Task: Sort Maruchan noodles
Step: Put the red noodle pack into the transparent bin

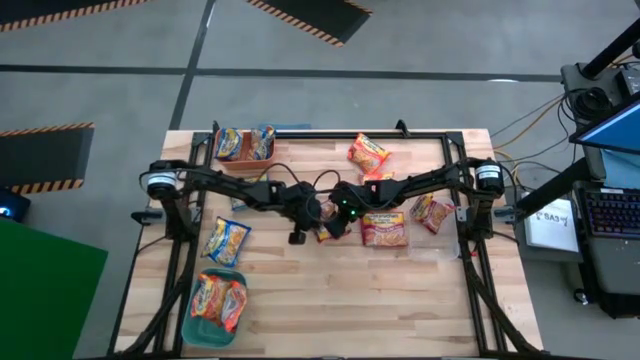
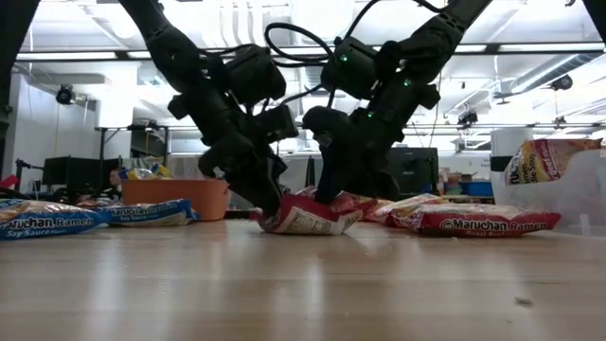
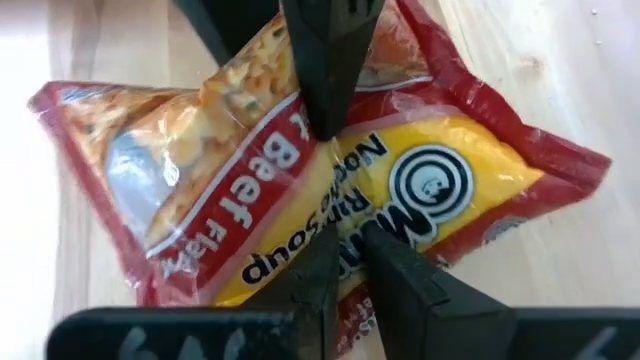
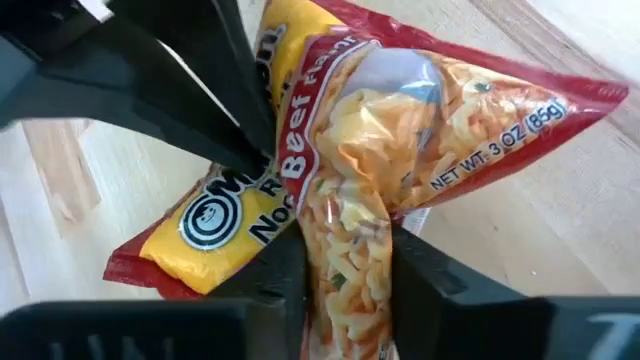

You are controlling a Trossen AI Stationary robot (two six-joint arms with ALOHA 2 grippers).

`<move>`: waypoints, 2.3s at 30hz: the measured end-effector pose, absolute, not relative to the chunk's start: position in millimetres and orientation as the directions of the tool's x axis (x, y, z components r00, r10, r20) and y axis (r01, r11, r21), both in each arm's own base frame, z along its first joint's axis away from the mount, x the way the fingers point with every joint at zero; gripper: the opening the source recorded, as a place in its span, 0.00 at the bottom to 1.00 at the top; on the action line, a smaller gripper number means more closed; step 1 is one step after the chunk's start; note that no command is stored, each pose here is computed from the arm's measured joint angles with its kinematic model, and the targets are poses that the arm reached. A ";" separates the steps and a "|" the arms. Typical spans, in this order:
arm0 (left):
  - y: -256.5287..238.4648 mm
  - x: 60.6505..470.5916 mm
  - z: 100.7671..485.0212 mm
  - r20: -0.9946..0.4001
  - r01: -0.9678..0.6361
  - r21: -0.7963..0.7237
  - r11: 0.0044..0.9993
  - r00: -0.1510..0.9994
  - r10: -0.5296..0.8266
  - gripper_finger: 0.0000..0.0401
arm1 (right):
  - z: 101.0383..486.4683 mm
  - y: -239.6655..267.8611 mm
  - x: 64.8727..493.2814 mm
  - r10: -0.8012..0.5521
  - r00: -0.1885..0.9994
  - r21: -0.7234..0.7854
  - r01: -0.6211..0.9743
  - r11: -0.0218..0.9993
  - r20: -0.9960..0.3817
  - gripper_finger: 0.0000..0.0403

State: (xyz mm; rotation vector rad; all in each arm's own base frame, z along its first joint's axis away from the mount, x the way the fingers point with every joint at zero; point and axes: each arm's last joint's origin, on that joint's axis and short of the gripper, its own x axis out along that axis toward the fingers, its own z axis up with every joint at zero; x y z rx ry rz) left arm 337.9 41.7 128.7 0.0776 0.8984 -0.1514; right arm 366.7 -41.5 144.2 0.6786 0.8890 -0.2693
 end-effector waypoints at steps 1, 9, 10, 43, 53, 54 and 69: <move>41.6 336.7 131.4 -0.783 0.159 0.001 0.987 0.614 -0.098 0.09 | 144.3 -41.5 366.7 0.056 0.614 0.431 0.483 0.762 -0.787 0.22; 38.2 322.0 149.7 -0.767 0.153 -0.008 0.988 0.633 -0.104 0.09 | 145.0 -41.4 366.3 0.057 0.614 0.421 0.468 0.777 -0.788 0.11; 37.4 319.2 151.8 -0.760 0.154 -0.005 0.988 0.641 -0.104 0.09 | 145.6 -41.4 366.0 0.057 0.613 0.418 0.465 0.780 -0.788 0.10; 20.5 235.8 247.6 -0.229 0.097 0.044 0.994 0.970 -0.084 0.09 | 301.9 27.0 274.7 0.179 0.577 0.006 -0.289 0.957 -0.797 0.08; 20.8 238.6 246.8 -0.241 0.097 0.042 0.994 0.967 -0.084 0.09 | 324.6 21.9 206.4 -0.015 0.124 -0.015 -0.001 1.000 -0.992 0.08; 20.8 238.8 246.9 -0.239 0.097 0.042 0.994 0.967 -0.084 0.09 | 323.4 22.5 202.3 -0.016 0.090 -0.014 0.025 1.000 -0.996 0.08; 20.9 239.6 245.6 -0.244 0.097 0.041 0.994 0.966 -0.085 0.09 | 310.1 41.2 181.8 -0.068 -0.020 -0.067 -0.018 0.998 -0.998 0.08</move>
